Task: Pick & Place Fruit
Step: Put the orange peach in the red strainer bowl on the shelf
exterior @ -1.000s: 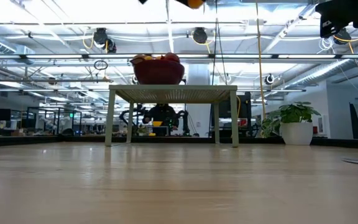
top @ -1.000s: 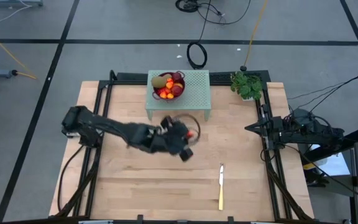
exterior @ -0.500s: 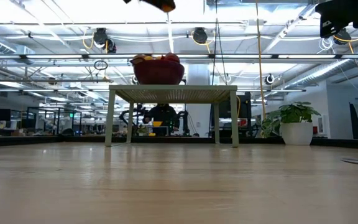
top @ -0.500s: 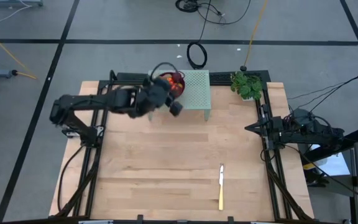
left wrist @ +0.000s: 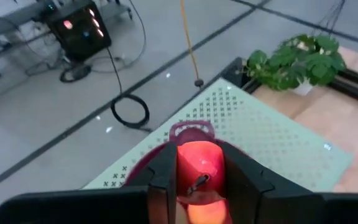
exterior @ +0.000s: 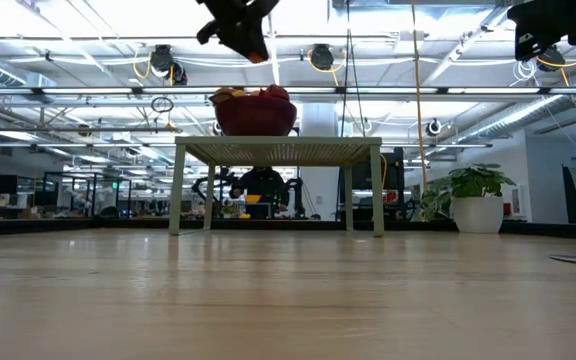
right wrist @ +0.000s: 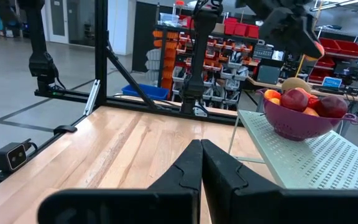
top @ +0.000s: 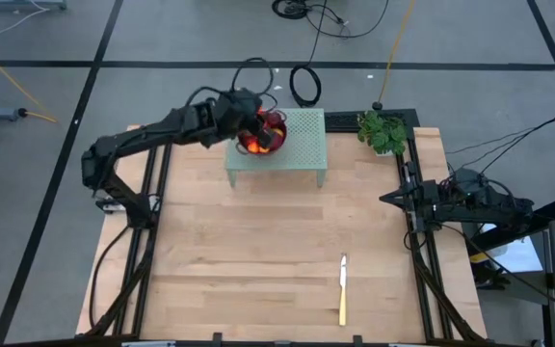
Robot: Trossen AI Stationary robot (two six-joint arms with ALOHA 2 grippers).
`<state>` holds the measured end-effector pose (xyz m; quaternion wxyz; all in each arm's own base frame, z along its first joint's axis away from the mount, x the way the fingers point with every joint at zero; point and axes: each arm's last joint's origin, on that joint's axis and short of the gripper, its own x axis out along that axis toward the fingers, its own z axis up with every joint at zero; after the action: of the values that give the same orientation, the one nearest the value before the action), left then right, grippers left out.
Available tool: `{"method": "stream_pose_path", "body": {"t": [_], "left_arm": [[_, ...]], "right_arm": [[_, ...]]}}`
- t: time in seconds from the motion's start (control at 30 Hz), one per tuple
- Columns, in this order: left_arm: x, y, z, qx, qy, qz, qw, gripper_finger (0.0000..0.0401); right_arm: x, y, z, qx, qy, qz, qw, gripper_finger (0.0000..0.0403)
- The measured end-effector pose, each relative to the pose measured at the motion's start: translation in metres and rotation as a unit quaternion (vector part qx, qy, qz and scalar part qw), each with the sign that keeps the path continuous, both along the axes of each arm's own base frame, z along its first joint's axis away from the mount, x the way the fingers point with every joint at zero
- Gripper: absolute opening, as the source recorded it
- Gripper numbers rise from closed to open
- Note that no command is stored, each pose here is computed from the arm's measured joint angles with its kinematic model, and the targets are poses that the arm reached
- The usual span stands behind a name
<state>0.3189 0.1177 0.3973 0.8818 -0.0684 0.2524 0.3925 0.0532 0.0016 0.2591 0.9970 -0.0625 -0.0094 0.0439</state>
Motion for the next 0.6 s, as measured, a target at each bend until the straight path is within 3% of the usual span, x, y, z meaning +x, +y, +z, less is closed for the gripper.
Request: {"method": "stream_pose_path", "body": {"t": [0.3,0.6], "left_arm": [[-0.011,0.033,-0.006,-0.04,0.009,-0.013,0.999,0.0091],[-0.005,0.054,-0.024,-0.095,0.01,-0.043,0.994,0.0092]], "right_arm": [[0.0,0.0,0.0,0.0,0.0,0.0,1.0,0.0],[0.0,0.0,0.0,0.028,0.002,0.0,1.0,0.0]]}}
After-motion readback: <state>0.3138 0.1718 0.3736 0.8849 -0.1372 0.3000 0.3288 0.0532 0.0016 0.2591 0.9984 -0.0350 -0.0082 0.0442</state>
